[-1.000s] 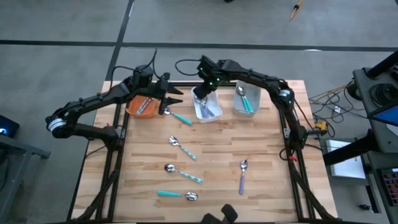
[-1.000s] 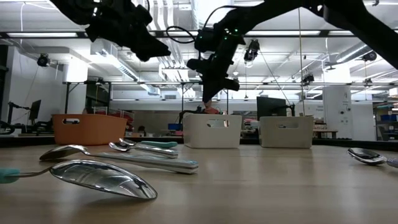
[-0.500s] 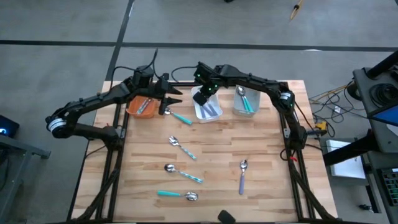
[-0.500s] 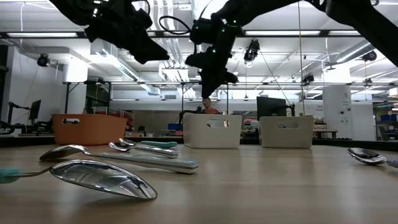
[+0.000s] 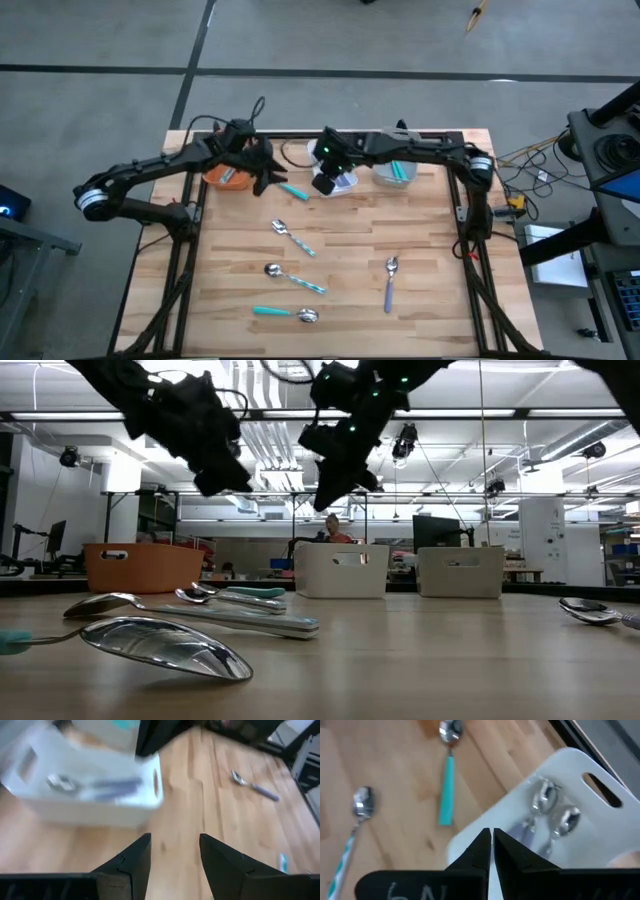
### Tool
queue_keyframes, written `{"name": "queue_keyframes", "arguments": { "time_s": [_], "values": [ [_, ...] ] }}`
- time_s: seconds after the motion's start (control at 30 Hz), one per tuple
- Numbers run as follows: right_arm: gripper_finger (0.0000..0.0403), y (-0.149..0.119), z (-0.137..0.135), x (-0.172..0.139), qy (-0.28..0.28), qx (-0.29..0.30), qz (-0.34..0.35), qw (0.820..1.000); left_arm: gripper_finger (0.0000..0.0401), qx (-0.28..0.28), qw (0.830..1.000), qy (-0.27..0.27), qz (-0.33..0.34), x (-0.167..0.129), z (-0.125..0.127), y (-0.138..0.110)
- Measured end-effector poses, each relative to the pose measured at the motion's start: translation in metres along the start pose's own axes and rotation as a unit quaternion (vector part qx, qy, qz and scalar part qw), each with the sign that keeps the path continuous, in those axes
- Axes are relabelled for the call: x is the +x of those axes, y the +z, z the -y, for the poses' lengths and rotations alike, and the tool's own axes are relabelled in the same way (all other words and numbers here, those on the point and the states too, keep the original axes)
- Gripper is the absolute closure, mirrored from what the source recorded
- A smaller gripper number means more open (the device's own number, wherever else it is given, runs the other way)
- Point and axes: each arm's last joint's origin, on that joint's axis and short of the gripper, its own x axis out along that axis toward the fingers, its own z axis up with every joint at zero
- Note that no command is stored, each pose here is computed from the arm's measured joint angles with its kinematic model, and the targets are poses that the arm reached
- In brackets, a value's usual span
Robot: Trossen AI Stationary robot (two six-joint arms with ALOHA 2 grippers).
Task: Sort silverware by color (type)
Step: Put the blue spoon into the gray bin
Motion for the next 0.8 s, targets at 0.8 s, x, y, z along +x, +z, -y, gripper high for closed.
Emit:
{"name": "queue_keyframes", "arguments": {
  "time_s": [0.8],
  "values": [
    [0.039,-0.071,0.002,-0.067,0.027,-0.107,0.192,0.975,0.0253,0.05,0.993,0.077,-0.073,0.02,0.017,-0.029]
  ]
}}
